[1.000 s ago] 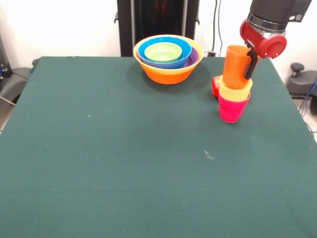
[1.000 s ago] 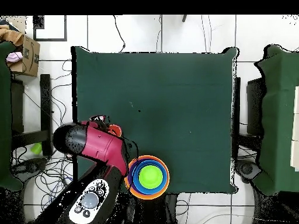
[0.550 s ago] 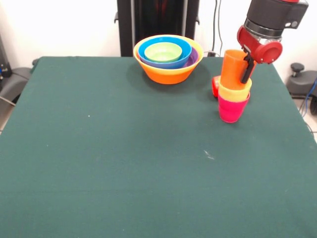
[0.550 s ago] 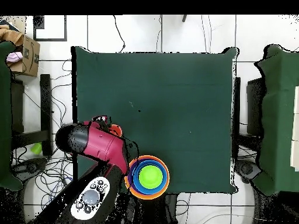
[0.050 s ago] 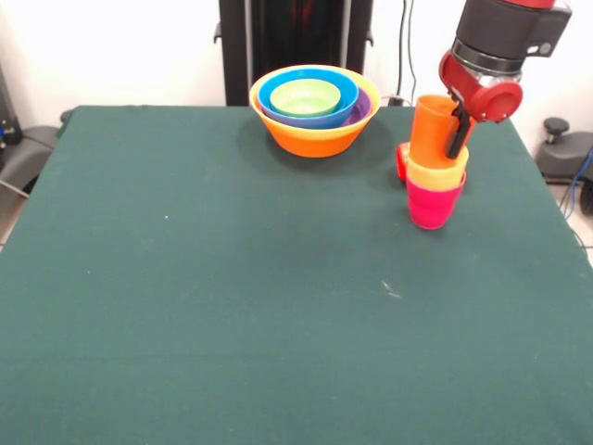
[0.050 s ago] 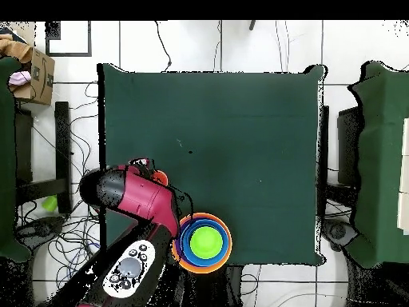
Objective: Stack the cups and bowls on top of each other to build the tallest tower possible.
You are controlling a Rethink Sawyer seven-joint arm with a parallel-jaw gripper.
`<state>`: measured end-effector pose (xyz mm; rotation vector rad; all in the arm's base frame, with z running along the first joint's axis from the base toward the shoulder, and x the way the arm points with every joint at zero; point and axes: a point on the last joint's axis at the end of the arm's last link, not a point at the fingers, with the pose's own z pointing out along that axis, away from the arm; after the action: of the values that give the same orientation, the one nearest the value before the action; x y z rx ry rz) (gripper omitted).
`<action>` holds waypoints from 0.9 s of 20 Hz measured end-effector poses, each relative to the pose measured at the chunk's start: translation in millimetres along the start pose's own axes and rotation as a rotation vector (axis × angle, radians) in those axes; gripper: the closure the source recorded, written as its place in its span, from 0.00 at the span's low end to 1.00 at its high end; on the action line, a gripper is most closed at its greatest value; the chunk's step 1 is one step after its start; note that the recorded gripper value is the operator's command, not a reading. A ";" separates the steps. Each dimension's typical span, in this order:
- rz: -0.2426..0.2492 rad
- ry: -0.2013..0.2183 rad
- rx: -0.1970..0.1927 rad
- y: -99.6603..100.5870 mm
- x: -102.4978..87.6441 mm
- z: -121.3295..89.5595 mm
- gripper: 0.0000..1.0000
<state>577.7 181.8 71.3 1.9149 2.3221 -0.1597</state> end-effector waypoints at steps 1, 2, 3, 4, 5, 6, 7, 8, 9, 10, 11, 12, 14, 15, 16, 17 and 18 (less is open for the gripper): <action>0.002 0.001 0.001 0.1 -1.1 0.4 1.00; 0.006 0.002 0.002 0.1 -2.9 0.9 1.00; 0.014 0.005 0.005 -0.7 -6.6 1.8 1.00; 0.022 0.005 0.010 -2.5 -11.0 2.6 0.00; 0.024 0.005 0.010 -2.8 -11.7 2.7 0.00; 0.025 0.005 0.011 -3.2 -12.5 2.7 0.00; 0.026 0.005 0.012 -3.5 -13.2 2.8 0.00; 0.032 0.006 0.015 -4.7 -15.9 3.0 0.00; 0.034 0.006 0.016 -5.3 -17.0 3.2 0.00; 0.036 0.006 0.017 -5.8 -17.9 3.2 0.00; 0.037 0.006 0.018 -6.3 -18.5 3.3 0.00; 0.037 0.006 0.018 -6.5 -18.2 3.3 0.00; 0.037 0.007 0.019 -6.8 -18.0 3.4 0.00; 0.037 0.006 0.019 -7.0 -18.1 3.4 0.00; 0.037 0.006 0.019 -7.2 -18.0 3.5 0.00; 0.037 0.006 0.020 -7.3 -18.0 3.5 0.00; 0.037 0.007 0.020 -7.6 -18.2 3.2 0.00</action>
<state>573.7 162.3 71.2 1.9697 2.2955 -0.1733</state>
